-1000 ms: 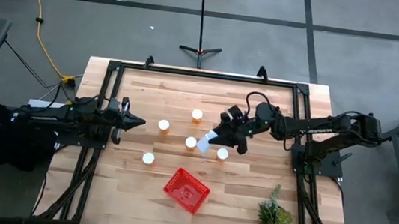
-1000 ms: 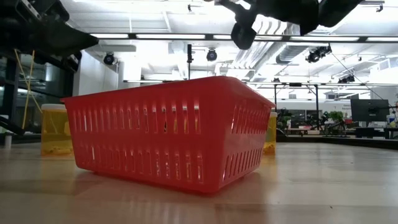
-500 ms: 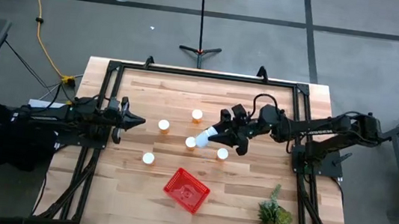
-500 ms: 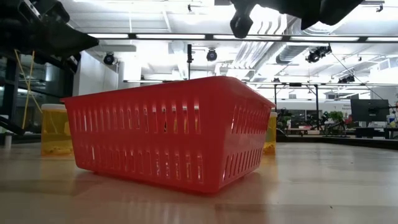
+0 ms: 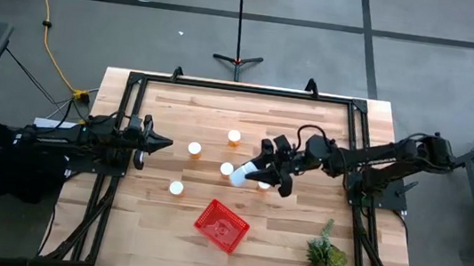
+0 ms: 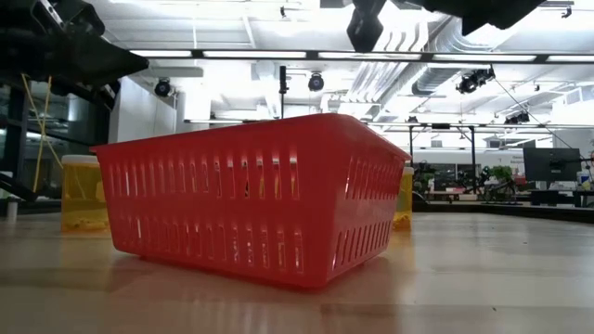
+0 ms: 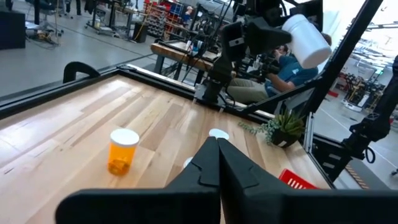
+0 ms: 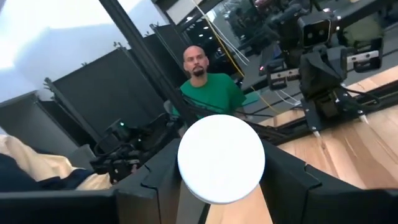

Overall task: Pick and place pill bottles into a basket
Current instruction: Put the white pill bottle into the red basket

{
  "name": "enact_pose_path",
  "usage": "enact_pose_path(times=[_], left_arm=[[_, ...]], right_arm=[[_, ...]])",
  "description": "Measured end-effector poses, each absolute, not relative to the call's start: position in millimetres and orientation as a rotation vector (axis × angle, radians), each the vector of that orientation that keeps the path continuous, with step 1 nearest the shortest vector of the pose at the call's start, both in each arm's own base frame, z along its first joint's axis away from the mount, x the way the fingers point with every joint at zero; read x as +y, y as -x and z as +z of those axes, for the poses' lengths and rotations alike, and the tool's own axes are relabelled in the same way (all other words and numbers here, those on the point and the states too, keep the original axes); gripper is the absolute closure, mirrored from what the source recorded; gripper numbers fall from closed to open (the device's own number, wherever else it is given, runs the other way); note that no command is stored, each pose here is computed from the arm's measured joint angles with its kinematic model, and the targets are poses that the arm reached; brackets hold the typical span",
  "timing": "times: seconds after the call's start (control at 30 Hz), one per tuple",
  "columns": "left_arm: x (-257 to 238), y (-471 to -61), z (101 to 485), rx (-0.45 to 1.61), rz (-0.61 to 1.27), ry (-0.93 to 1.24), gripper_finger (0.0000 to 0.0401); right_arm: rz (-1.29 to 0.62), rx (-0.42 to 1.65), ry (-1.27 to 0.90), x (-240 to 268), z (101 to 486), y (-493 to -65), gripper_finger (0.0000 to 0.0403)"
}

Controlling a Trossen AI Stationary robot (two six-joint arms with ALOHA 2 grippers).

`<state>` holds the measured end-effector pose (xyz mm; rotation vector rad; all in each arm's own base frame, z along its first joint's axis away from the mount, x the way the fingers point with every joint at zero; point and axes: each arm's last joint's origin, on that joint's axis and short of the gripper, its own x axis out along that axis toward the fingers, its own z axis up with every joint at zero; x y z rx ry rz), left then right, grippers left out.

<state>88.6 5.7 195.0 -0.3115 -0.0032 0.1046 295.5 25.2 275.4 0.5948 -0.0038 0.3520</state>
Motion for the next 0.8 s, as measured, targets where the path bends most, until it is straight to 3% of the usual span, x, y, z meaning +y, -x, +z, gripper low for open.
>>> enact_pose_path(times=[0.8], left_arm=[[6, -88, 194, 0.008, 0.112, 0.347, 0.037]], right_arm=[[0.023, -0.067, -0.58, 56, 272, -292, 0.0234]])
